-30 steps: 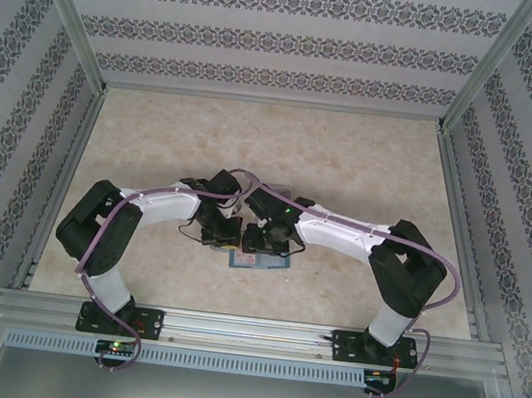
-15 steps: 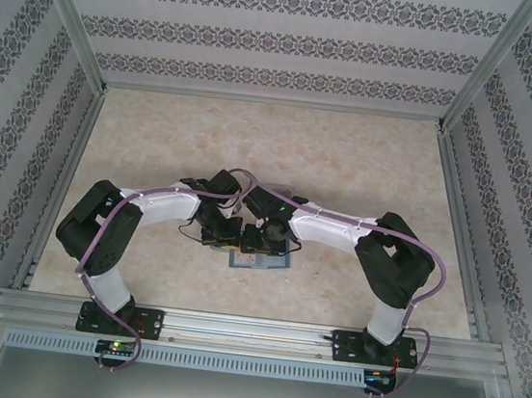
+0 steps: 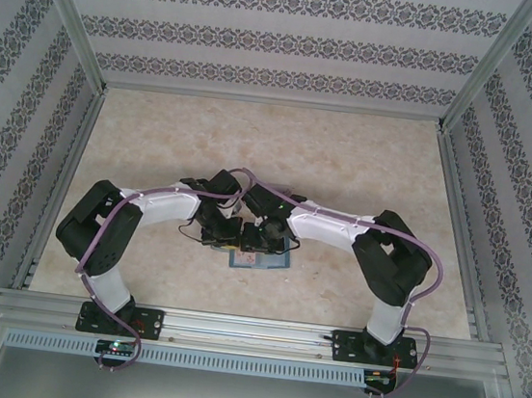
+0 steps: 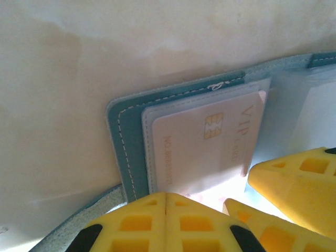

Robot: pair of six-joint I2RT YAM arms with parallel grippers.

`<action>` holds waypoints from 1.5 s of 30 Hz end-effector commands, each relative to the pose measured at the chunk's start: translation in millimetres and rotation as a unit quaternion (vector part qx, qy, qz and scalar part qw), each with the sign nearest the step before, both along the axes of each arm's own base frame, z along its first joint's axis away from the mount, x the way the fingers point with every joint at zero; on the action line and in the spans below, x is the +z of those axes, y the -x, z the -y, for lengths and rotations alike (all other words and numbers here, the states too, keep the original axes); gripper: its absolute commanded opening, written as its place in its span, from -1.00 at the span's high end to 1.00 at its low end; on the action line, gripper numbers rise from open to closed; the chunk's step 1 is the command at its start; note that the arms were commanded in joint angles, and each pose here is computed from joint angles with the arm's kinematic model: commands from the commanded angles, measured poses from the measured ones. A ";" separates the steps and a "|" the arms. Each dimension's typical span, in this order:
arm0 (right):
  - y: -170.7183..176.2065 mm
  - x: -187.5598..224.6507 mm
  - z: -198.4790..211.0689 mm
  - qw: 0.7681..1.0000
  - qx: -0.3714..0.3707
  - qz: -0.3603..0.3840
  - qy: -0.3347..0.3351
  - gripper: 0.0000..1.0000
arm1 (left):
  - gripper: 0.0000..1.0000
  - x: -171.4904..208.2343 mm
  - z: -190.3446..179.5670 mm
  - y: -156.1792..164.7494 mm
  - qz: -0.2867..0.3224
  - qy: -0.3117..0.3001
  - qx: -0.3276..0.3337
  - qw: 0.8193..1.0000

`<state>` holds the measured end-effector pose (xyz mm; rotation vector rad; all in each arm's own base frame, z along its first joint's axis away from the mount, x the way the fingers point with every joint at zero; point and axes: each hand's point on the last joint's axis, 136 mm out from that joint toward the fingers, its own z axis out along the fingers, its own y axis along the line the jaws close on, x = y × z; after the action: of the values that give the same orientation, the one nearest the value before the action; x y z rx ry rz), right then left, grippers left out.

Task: Take the credit cards out of the card holder

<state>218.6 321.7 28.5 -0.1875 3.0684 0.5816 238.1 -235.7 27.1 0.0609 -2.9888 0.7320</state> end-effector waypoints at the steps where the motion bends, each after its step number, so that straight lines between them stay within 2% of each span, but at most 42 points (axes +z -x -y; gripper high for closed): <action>1: -4.4 -0.1 -6.4 1.000 0.005 -0.001 -0.008 0.37 | 0.95 -3.8 0.5 6.5 0.002 -0.006 -0.020 1.000; 7: -3.2 -5.5 -0.2 1.000 0.006 -0.003 0.008 0.34 | 0.95 -3.1 -0.4 7.1 0.003 -0.007 -0.020 1.000; 14: -3.0 -7.4 12.5 0.999 0.007 0.003 0.040 0.22 | 0.95 -1.5 -2.1 7.5 0.005 -0.010 -0.019 1.000; 19: -3.9 0.2 11.1 0.999 0.008 0.008 0.033 0.20 | 0.95 -0.7 -3.1 7.7 0.006 -0.012 -0.019 1.000; 31: -6.9 22.4 5.9 1.000 0.002 0.026 -0.002 0.21 | 0.95 16.7 1.9 -0.3 0.020 -0.006 -0.020 1.000; 39: -9.5 12.3 12.2 1.000 -0.003 0.023 0.009 0.26 | 0.96 20.0 11.2 -2.7 0.022 0.002 -0.023 0.999; 45: -9.7 1.5 15.3 1.000 -0.002 0.016 0.018 0.28 | 0.96 8.9 14.4 1.2 0.007 -0.002 -0.030 1.000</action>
<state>226.7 313.5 39.9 -0.1880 3.0406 0.5635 240.7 -242.1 36.2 0.0199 -3.0082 0.7282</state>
